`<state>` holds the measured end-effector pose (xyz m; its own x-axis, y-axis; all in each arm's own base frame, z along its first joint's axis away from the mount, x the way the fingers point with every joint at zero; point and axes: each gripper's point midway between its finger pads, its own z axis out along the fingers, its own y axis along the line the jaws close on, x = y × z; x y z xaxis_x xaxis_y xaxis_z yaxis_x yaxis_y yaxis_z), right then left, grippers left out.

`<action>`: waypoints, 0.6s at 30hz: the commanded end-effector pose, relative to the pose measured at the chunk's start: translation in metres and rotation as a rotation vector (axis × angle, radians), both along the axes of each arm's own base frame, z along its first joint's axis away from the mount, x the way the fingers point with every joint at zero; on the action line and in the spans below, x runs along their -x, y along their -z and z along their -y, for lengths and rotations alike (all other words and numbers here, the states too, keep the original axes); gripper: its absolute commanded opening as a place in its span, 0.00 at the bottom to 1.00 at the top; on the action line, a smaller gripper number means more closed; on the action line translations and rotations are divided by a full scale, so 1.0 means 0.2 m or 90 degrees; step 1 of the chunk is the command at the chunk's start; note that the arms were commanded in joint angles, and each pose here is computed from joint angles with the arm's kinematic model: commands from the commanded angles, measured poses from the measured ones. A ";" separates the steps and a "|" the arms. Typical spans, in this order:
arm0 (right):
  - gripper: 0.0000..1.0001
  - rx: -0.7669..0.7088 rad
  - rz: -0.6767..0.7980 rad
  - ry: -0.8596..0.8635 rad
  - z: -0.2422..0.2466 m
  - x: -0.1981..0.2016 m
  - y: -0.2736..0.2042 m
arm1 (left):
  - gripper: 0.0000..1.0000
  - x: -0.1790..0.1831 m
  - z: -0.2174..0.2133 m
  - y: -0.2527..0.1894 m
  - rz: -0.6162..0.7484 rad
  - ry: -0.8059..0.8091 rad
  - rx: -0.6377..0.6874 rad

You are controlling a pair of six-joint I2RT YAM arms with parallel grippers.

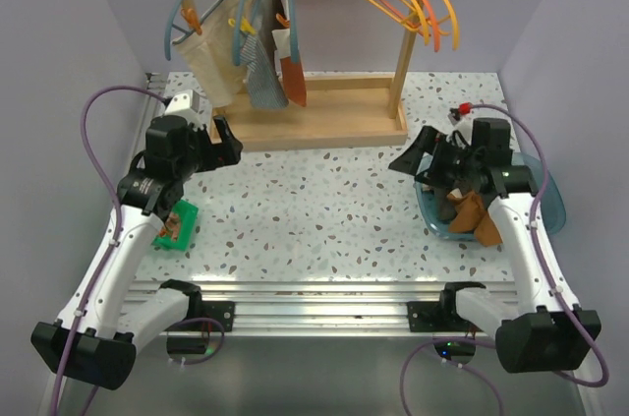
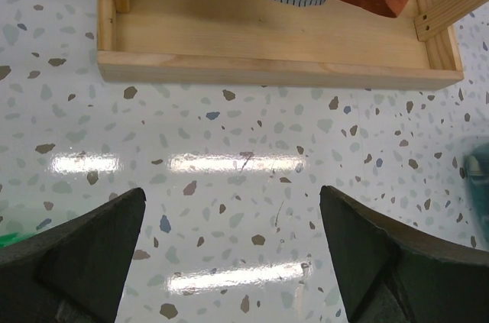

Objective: Remove the underwear clipped to the hanger

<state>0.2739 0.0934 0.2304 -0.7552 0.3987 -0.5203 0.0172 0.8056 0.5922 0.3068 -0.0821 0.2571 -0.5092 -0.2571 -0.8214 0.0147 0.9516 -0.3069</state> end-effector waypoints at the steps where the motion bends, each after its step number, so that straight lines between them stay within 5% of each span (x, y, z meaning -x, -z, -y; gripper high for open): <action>1: 0.98 -0.207 0.018 -0.200 -0.35 0.13 -0.14 | 1.00 -0.01 0.04 -0.12 0.053 0.004 0.051; 7: 0.98 -0.230 0.069 -0.349 -0.60 0.26 -0.40 | 1.00 -0.01 0.10 -0.21 0.093 0.036 0.091; 18: 0.98 -0.284 0.171 -0.426 -0.65 0.38 -0.75 | 1.00 0.01 0.15 -0.32 0.130 0.067 0.125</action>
<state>0.2119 0.2197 0.3503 -0.8022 0.1302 -0.5826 -0.5075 0.3654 0.7804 0.3040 -0.1034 0.2885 -0.4442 -0.3434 -0.8275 0.1113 0.8954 -0.4312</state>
